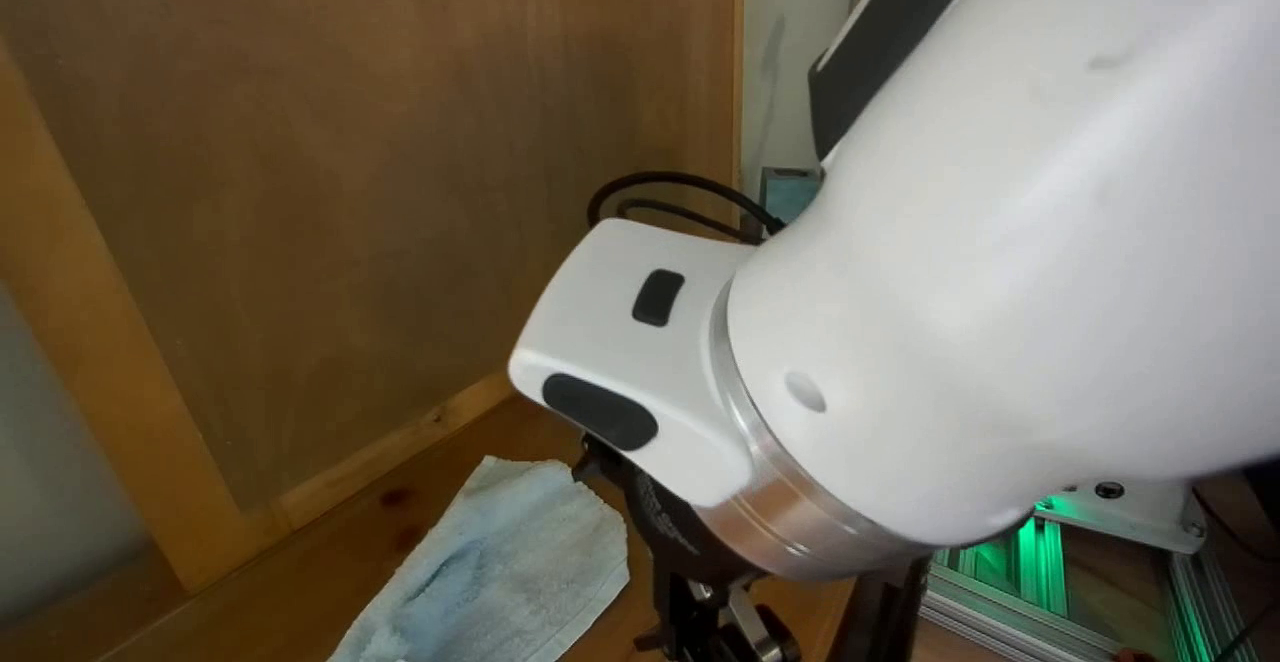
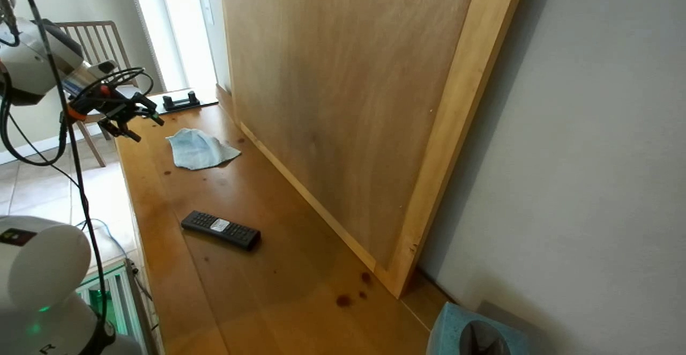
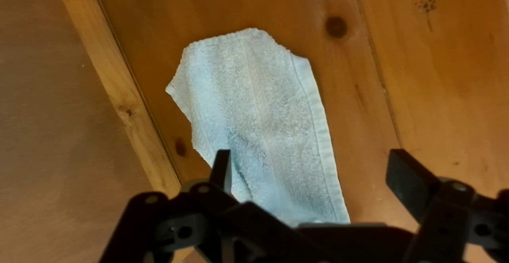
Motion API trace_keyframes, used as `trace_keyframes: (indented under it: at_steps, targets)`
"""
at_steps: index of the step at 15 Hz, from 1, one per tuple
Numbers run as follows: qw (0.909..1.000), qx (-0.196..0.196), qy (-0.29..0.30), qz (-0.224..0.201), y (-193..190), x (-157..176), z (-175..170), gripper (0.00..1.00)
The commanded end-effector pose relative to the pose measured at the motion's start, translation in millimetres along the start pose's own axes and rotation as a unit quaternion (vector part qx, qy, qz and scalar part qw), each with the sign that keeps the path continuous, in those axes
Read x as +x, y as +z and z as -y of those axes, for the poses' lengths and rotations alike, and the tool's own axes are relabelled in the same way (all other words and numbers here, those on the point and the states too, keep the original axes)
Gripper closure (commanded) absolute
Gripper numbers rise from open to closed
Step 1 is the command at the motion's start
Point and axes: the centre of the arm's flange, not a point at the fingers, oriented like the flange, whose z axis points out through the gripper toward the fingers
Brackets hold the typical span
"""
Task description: Spread the towel out
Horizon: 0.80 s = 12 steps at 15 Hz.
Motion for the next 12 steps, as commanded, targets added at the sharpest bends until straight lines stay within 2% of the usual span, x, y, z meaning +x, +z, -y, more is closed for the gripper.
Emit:
trace_keyframes:
  at_steps: [1, 5, 6, 8, 12]
  targets:
    - [0.9973, 0.043, 0.06, -0.008, -5, -10, -25, 0.0]
    - [0.993, 0.066, 0.098, -0.007, 7, -24, -47, 0.0]
    - [0.9922, 0.067, 0.105, -0.009, 12, -31, -52, 0.25]
    - [0.9897, 0.077, 0.119, -0.014, 22, -40, -57, 0.34]
    - [0.9836, 0.097, 0.145, -0.047, 41, -56, -63, 0.64]
